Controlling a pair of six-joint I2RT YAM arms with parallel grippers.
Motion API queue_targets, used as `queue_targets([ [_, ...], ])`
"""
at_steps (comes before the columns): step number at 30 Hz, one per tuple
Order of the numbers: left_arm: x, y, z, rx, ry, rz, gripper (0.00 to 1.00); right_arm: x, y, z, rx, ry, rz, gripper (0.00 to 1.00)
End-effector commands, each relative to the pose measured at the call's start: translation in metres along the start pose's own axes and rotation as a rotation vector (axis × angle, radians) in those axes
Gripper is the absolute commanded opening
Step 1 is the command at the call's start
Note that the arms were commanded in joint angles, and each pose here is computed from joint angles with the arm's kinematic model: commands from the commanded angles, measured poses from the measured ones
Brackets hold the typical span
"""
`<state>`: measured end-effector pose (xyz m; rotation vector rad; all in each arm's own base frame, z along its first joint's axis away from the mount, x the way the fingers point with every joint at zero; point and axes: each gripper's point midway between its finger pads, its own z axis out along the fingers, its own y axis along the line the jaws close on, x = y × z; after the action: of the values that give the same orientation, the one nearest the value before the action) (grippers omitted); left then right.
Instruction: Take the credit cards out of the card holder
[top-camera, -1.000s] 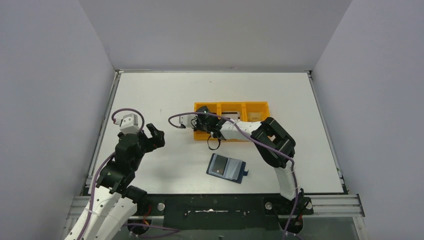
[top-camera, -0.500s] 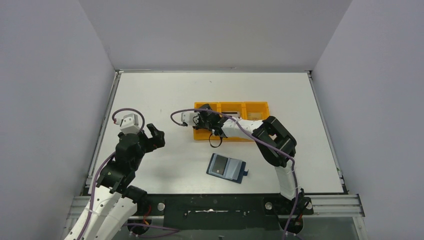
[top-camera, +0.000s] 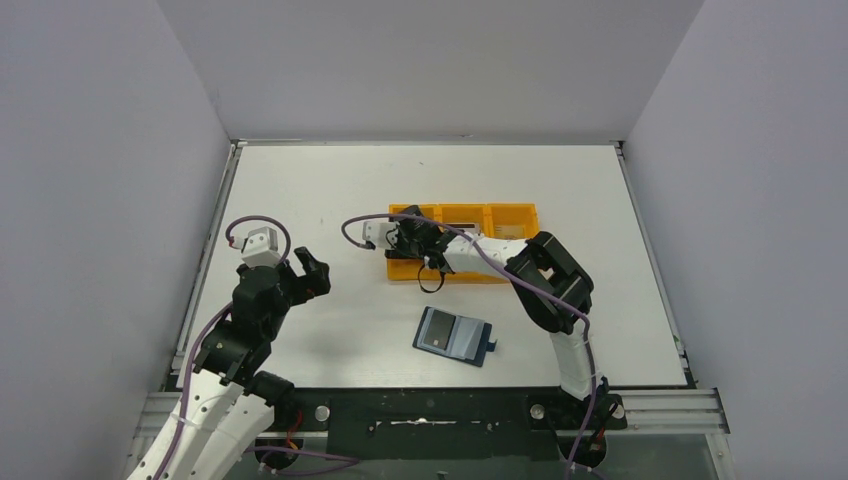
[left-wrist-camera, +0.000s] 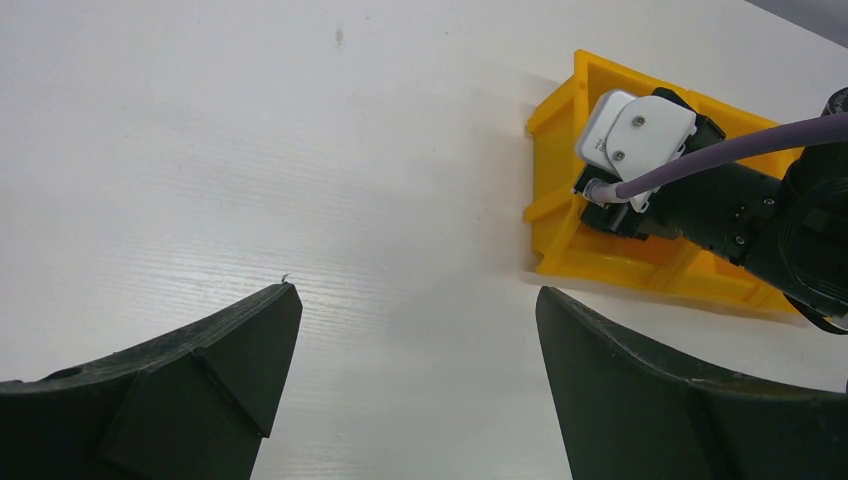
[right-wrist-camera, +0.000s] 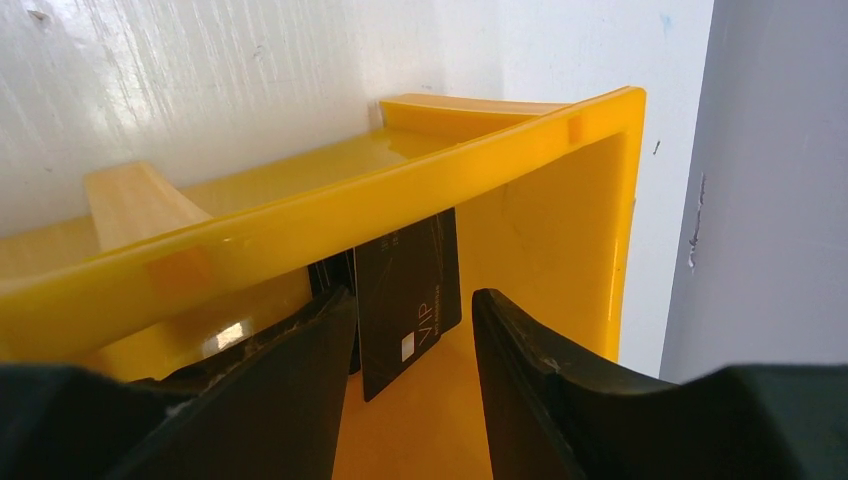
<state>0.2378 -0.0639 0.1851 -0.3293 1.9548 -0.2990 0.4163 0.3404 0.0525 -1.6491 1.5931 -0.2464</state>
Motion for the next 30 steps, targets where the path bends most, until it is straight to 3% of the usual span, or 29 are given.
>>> queue_targets([
  [1,-0.023,-0.010,-0.006,0.030,-0.056,-0.018,0.89,-0.013,-0.029,-0.007,0.063,-0.039,0.034,0.47],
  [9,-0.021,-0.010,-0.004,0.028,-0.050,-0.016,0.89,-0.004,-0.039,-0.004,0.123,0.024,0.037,0.49],
  [14,-0.020,-0.011,-0.004,0.029,-0.045,-0.014,0.89,-0.001,-0.040,-0.002,0.138,0.042,0.038,0.56],
  [20,-0.019,-0.011,-0.003,0.028,-0.040,-0.011,0.89,-0.006,-0.047,-0.006,0.161,0.021,0.071,0.56],
  [25,-0.019,-0.010,-0.003,0.024,-0.038,-0.010,0.89,-0.045,-0.078,-0.046,0.220,-0.134,0.244,0.58],
  [30,-0.018,-0.009,-0.002,0.018,-0.036,-0.012,0.89,-0.073,-0.101,-0.114,0.283,-0.355,0.559,0.60],
])
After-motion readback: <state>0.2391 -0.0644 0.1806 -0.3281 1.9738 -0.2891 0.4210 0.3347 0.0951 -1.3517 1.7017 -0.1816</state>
